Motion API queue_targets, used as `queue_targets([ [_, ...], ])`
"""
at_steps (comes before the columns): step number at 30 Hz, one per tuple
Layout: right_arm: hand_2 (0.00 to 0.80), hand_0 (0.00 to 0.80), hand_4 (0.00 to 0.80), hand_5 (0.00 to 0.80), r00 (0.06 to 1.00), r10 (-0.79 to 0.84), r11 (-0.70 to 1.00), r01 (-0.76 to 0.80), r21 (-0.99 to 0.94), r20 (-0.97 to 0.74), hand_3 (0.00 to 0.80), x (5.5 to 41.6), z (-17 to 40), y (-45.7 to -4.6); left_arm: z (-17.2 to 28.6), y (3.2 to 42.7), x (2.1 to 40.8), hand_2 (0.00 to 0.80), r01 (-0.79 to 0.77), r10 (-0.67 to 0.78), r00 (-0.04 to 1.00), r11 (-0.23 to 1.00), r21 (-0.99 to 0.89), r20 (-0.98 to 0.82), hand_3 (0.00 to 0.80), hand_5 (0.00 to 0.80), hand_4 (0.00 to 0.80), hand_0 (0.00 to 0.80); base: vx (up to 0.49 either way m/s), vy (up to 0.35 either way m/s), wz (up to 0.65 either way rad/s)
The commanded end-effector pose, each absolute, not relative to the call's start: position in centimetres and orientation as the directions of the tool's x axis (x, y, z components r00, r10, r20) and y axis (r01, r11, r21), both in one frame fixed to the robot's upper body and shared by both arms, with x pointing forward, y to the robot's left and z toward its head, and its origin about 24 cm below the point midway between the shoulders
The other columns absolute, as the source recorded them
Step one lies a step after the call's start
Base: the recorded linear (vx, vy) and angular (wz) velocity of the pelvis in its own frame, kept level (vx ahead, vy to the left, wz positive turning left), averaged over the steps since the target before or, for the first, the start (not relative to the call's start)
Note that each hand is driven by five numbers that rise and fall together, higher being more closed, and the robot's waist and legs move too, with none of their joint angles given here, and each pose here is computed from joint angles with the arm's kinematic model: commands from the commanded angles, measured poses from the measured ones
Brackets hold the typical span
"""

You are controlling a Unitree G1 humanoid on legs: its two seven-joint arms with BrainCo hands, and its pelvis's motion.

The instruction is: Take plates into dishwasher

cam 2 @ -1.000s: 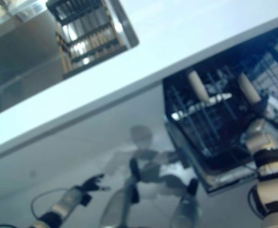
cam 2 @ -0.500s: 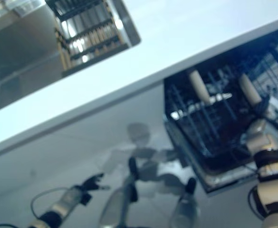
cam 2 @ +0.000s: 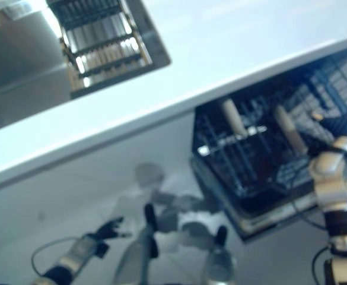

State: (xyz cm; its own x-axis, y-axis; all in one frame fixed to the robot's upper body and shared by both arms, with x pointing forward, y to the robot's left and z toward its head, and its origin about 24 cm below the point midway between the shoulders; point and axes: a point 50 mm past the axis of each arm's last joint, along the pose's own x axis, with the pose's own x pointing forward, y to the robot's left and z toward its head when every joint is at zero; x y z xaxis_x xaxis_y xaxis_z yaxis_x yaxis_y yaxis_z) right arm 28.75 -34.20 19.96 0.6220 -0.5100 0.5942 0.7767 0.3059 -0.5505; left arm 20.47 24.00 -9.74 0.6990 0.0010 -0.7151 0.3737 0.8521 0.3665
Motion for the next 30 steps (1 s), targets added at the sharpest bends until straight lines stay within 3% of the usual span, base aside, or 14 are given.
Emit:
queue_targets([
  [1,0.000,0.000,0.000,0.000,0.498,-0.443,0.318,0.865,-0.389,0.745,0.000,26.7,23.9,-33.9,-10.2,24.6,19.7,0.000,0.357,0.042,0.685,0.851,0.386,-0.727,0.000,0.000,0.000,0.000,0.056,0.013,-0.09],
  [4,0.000,0.000,0.000,0.000,0.457,-0.462,0.403,0.871,-0.279,0.760,0.000,25.7,24.2,-33.7,-10.7,24.6,18.9,0.000,0.357,0.057,0.665,0.852,0.384,-0.745,0.000,0.000,0.000,0.000,0.047,0.017,-0.14],
  [7,0.000,0.000,0.000,0.000,0.431,-0.566,0.577,0.816,-0.036,0.703,0.000,24.9,23.2,-33.3,-11.2,24.5,18.4,0.000,0.350,0.068,0.645,0.859,0.374,-0.761,0.000,0.000,0.000,0.000,0.044,0.049,-0.16],
  [10,0.000,0.000,0.000,0.000,0.421,-0.658,0.617,0.777,0.127,0.624,0.000,24.6,21.2,-33.3,-11.5,24.2,18.2,0.000,0.347,0.070,0.637,0.864,0.366,-0.768,0.000,0.000,0.000,0.000,0.035,0.045,-0.13],
  [16,0.000,0.000,0.000,0.000,0.437,-0.853,0.520,0.754,0.400,0.285,0.000,23.7,15.0,-35.8,-12.1,24.1,17.6,0.000,0.363,0.068,0.608,0.862,0.354,-0.791,0.000,0.000,0.000,0.000,0.051,0.015,-0.11],
  [21,0.000,0.000,0.000,0.000,0.443,-0.894,0.406,0.742,0.533,0.064,0.000,22.8,10.3,-36.8,-12.0,24.5,17.7,0.000,0.372,0.074,0.605,0.854,0.364,-0.793,0.000,0.000,0.000,0.000,-0.019,-0.021,-0.02],
  [30,0.000,0.000,0.000,0.000,0.365,-0.893,0.190,0.835,0.517,-0.262,0.000,20.9,1.8,-38.1,-11.3,23.7,19.9,0.000,0.349,0.057,0.654,0.862,0.368,-0.754,0.000,0.000,0.000,0.000,-0.110,-0.025,0.01],
])
